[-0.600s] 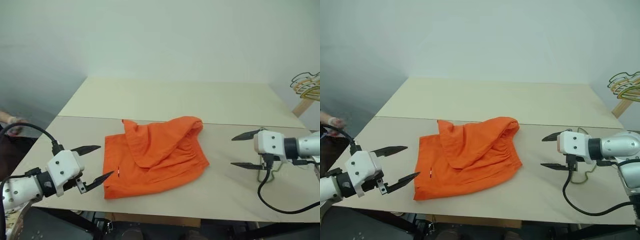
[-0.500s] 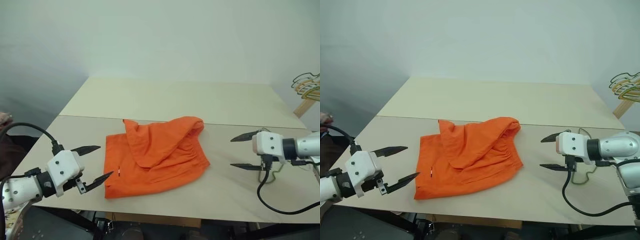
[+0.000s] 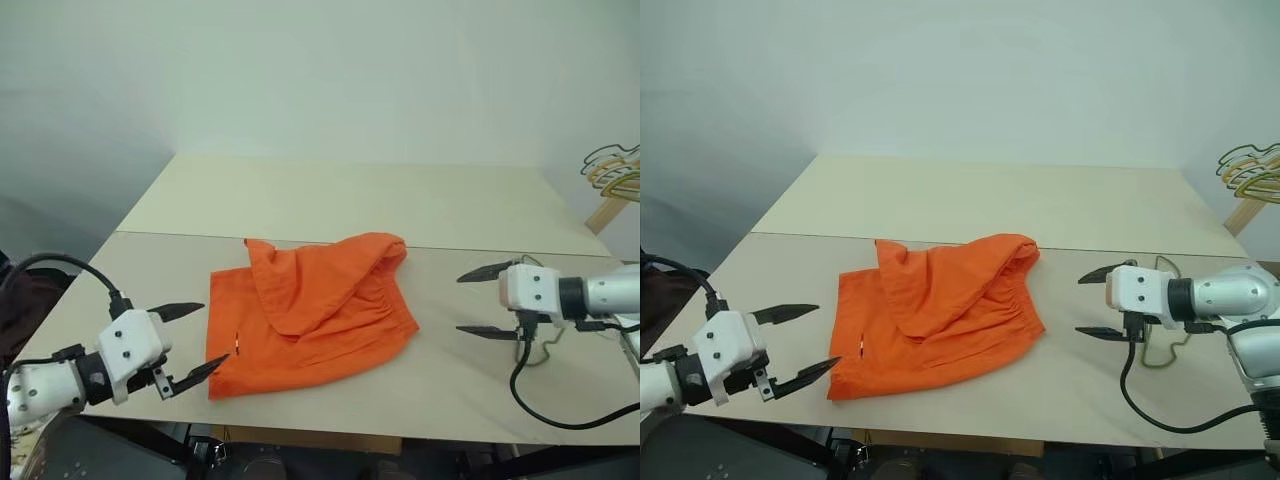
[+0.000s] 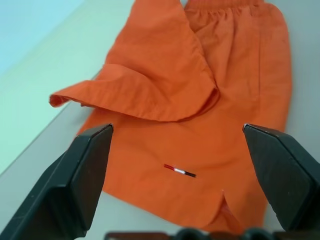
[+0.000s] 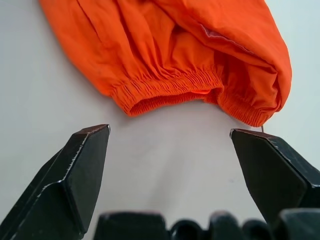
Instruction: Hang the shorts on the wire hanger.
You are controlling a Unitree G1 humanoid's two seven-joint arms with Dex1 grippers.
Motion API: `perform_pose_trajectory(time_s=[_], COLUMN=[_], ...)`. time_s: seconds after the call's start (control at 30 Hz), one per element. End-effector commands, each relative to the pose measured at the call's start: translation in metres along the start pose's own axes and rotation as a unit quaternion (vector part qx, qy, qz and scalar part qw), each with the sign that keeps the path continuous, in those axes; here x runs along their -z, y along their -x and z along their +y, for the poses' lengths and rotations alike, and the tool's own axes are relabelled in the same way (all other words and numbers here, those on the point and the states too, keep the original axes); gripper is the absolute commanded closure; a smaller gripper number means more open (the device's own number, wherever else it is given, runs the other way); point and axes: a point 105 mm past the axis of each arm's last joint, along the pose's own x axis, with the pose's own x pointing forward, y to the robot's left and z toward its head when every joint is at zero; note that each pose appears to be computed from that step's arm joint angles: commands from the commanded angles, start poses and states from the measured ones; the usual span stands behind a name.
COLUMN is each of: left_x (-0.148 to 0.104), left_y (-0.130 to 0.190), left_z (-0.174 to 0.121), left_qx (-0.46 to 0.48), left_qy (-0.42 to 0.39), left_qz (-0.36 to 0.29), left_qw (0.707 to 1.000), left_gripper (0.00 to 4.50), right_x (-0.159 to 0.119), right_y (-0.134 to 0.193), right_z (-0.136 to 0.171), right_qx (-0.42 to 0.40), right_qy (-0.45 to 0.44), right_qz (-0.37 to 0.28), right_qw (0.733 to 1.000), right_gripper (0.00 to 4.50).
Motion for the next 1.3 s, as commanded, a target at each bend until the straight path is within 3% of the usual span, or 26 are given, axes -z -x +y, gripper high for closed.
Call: perform_pose_trajectory(time_s=[0.03,0.27,0.4,0.73,0.87,1.2,1.3], left_x=[-0.004,0.005,0.006,0.007,0.008,0.017,0.027], left_y=[-0.004,-0.008,-0.012,-0.015,-0.014,-0.013,-0.013], left_z=[-0.010,-0.017,-0.022,-0.034,-0.037,-0.037,-0.036], left_qx=[0.036,0.087,0.104,0.095,0.090,0.084,0.094], left_qy=[-0.013,-0.021,-0.017,0.002,0.008,0.018,0.007], left_qz=[0.003,0.030,0.029,0.021,0.022,0.034,0.056], left_qw=[0.999,0.996,0.994,0.995,0.996,0.996,0.994], left_gripper=[0.00,0.00,0.00,0.00,0.00,0.00,0.00], right_x=[-0.020,-0.025,-0.016,-0.011,-0.017,-0.012,-0.016], right_y=[-0.008,-0.049,-0.077,-0.109,-0.117,-0.125,-0.124], right_z=[0.004,0.031,0.030,0.017,0.013,0.016,0.019], right_qx=[-0.007,-0.042,-0.044,-0.015,-0.010,-0.030,-0.031], right_qy=[0.073,0.195,0.254,0.318,0.329,0.332,0.318], right_qz=[-0.014,-0.019,-0.010,-0.026,-0.044,-0.046,-0.056], right_qw=[0.997,0.980,0.966,0.948,0.943,0.942,0.946], right_gripper=[0.04,0.04,0.04,0.04,0.90,4.38,4.47])
